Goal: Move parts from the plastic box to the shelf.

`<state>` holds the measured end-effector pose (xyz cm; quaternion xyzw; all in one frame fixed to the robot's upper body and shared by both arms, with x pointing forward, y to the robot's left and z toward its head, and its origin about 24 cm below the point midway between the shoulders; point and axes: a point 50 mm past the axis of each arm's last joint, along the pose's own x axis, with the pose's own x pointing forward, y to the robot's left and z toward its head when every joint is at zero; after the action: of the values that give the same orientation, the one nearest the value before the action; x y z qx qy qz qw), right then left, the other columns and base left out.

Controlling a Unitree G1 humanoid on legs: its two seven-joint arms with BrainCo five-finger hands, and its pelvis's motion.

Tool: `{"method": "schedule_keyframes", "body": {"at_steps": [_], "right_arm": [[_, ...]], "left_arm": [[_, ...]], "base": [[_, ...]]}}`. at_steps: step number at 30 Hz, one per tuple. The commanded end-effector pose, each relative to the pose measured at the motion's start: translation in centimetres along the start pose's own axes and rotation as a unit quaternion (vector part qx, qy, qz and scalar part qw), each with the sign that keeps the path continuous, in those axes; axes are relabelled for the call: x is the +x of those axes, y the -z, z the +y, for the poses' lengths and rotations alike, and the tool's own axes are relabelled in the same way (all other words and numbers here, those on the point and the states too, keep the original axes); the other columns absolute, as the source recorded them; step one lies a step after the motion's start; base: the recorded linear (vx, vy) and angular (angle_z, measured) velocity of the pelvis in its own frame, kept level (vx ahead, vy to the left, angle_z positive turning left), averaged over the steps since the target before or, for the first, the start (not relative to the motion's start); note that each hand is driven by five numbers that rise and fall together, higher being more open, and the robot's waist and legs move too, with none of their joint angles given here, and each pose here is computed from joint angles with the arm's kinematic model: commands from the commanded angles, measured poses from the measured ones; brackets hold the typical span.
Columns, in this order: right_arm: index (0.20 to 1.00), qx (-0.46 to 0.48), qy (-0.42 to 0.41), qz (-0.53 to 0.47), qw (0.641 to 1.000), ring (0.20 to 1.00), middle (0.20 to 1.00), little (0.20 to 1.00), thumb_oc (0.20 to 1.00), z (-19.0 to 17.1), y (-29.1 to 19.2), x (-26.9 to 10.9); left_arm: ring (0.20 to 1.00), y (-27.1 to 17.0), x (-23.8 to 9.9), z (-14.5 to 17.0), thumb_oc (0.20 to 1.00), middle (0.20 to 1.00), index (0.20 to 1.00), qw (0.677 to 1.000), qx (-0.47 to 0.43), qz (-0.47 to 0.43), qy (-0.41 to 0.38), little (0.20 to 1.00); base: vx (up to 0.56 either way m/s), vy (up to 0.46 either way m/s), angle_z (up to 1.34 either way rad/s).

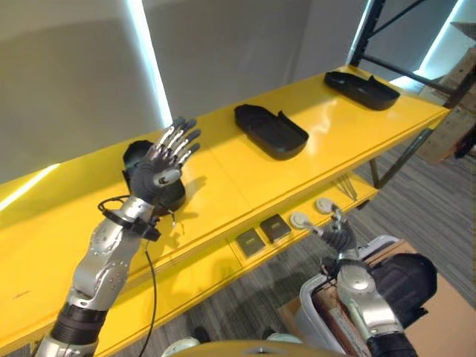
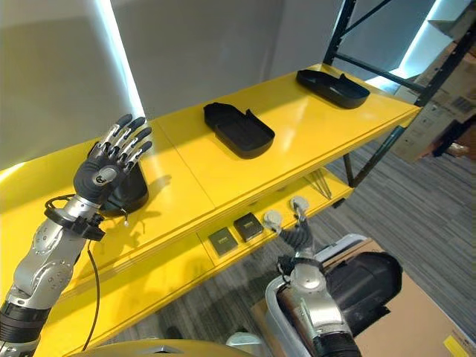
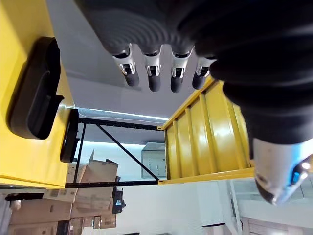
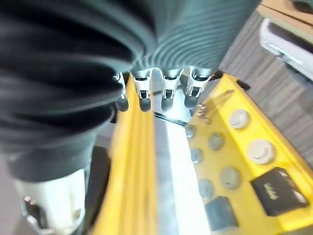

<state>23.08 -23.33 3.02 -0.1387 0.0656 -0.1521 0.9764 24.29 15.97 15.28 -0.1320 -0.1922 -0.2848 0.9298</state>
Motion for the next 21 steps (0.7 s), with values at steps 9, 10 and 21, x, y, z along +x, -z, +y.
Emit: {"method": "schedule_keyframes", "body": {"at_steps": [9, 10, 21], "right_arm": [[1.000, 0.040, 0.063, -0.242, 0.968, 1.000, 1.000, 1.000, 1.000, -3.6, -10.8, 1.2], [1.000, 0.045, 0.067, -0.249, 0.965, 1.000, 1.000, 1.000, 1.000, -3.9, -10.9, 0.7], [1.000, 0.097, 0.041, -0.277, 0.955, 1.000, 1.000, 1.000, 1.000, -2.7, -12.1, -0.4]], "left_arm": [[1.000, -2.6, 0.3, -1.5, 1.000, 1.000, 1.000, 0.997, -0.006, -0.074, 0.037, 1.000], [1.000, -2.5, 0.7, -1.6, 1.000, 1.000, 1.000, 0.997, -0.012, -0.071, 0.042, 1.000], [1.000, -2.3, 1.4, -2.4, 1.000, 1.000, 1.000, 0.997, -0.008, -0.073, 0.028, 1.000]], "base": [[-0.07, 0.118, -1.61], [-0.18, 0.158, -0.93], [-0.16, 0.020, -1.19]]}}
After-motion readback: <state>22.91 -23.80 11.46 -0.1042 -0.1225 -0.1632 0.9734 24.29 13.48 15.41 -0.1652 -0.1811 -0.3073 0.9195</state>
